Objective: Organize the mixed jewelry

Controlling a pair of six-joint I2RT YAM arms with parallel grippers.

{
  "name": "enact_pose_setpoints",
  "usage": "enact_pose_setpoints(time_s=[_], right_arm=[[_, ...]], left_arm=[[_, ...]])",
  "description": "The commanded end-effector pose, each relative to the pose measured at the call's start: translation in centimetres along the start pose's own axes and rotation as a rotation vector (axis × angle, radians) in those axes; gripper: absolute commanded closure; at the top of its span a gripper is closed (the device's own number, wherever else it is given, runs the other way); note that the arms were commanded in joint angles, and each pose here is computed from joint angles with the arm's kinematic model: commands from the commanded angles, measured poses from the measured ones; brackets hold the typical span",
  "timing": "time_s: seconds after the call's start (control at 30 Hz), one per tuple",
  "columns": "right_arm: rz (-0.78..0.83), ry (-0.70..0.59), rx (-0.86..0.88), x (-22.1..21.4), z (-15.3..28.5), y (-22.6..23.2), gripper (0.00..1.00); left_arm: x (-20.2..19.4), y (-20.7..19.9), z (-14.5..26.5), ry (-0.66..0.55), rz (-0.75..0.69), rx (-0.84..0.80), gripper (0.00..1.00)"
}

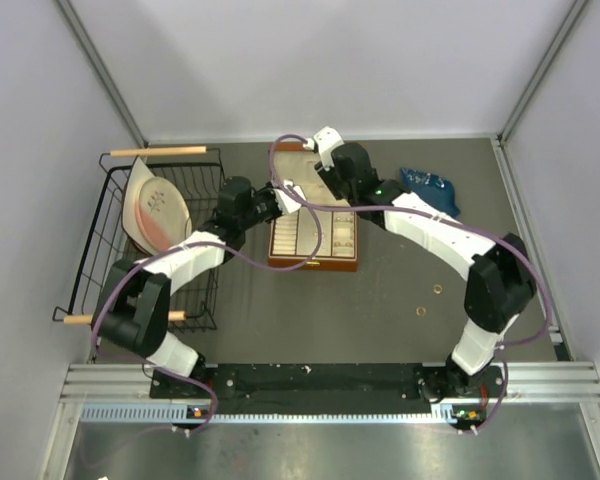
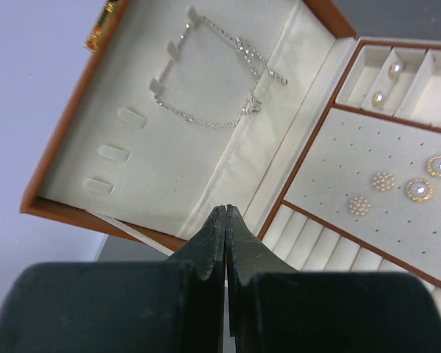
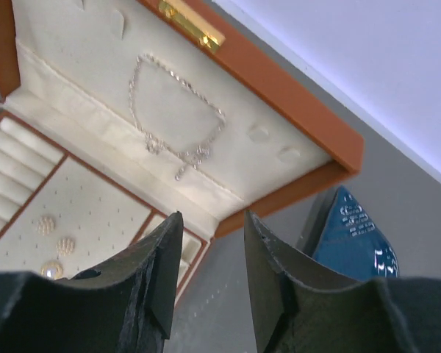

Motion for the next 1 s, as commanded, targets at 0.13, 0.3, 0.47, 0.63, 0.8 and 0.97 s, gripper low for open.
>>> enact_pose_setpoints(time_s=[0.13, 0.3, 0.47, 0.63, 0.8, 0.97], right_arm=[[-0.014, 0.085, 0.053, -3.8, 5.1, -2.8, 0.54], [0.019, 0.152, 0.147, -8.2, 9.1, -4.0, 0.48], [-0.014, 0.252, 0.176, -14.8, 12.3, -5.8, 0.46], [0.020, 0.325, 0.233, -19.9, 15.4, -5.6, 0.46], [0.042, 0.424, 0.266, -24.3, 16.9, -4.8, 0.50], [0.032, 0.462, 0.387, -26.8, 17.9, -2.7, 0.55]], left_arm=[[3.3, -0.4, 3.4, -0.040, 0.226, -0.002, 1.00], [3.2, -0.2, 4.6, 0.017, 0.348, 0.044, 1.00], [2.9, -0.5, 4.9, 0.107, 0.462, 0.026, 1.00], [1.7, -2.5, 4.8, 0.178, 0.519, -0.058, 1.00], [1.0, -3.3, 4.6, 0.206, 0.548, -0.085, 1.00], [1.2, -4.3, 4.8, 0.212, 0.563, -0.139, 1.00]])
Point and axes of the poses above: each gripper's point midway between its finger pads, its own z axis back along the fingers, its own y axis along the line the jaws close on, x = y × z, the point moved 2 cm from there along z, back along the fingers, and after that the axes turned 4 degrees about z, right-handed, at the moved point
